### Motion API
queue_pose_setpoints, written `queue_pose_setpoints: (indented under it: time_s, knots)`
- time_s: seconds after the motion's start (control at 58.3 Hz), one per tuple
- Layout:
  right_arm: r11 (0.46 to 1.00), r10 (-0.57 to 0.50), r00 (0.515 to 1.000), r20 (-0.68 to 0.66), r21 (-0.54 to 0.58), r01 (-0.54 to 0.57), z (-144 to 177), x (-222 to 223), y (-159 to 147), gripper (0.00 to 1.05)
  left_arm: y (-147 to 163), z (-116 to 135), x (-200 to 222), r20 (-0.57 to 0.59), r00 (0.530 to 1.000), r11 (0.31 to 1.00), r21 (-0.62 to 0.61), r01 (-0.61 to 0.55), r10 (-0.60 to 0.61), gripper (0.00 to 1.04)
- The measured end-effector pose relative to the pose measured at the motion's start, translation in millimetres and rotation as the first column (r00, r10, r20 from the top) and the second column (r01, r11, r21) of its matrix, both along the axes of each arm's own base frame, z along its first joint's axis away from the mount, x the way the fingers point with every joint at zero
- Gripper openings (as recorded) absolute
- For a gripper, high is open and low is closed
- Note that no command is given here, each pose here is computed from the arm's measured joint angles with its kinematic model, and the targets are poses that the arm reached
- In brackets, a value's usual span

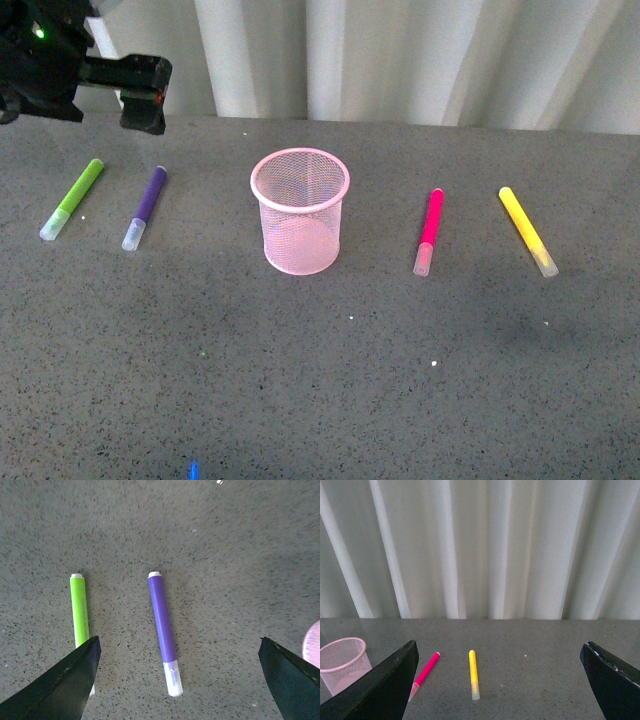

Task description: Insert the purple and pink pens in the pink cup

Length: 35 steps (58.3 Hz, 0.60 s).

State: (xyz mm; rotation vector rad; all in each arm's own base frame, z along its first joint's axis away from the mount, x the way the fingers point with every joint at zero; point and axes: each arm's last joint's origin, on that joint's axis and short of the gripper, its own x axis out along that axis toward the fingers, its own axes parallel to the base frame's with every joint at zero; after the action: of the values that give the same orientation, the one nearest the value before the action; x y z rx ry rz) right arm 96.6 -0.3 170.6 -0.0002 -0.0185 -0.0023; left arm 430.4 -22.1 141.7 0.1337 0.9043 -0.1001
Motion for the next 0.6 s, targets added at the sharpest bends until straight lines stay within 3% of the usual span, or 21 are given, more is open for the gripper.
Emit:
queue_pose_setpoints:
  time_s: [0.223, 0.6]
  knots:
    - [1.0, 0.0, 1.0, 0.0, 0.0, 0.0, 0.0, 0.0, 0.0, 0.98, 8.5, -30.2, 14.9, -0.055, 0.998, 1.0, 0.006, -0.012, 0.012, 0.98]
    - [1.0, 0.0, 1.0, 0.0, 0.0, 0.0, 0.0, 0.0, 0.0, 0.98, 13.7, -56.0, 44.2, -0.127, 0.991, 0.999, 0.012, -0.048, 0.049, 0.98]
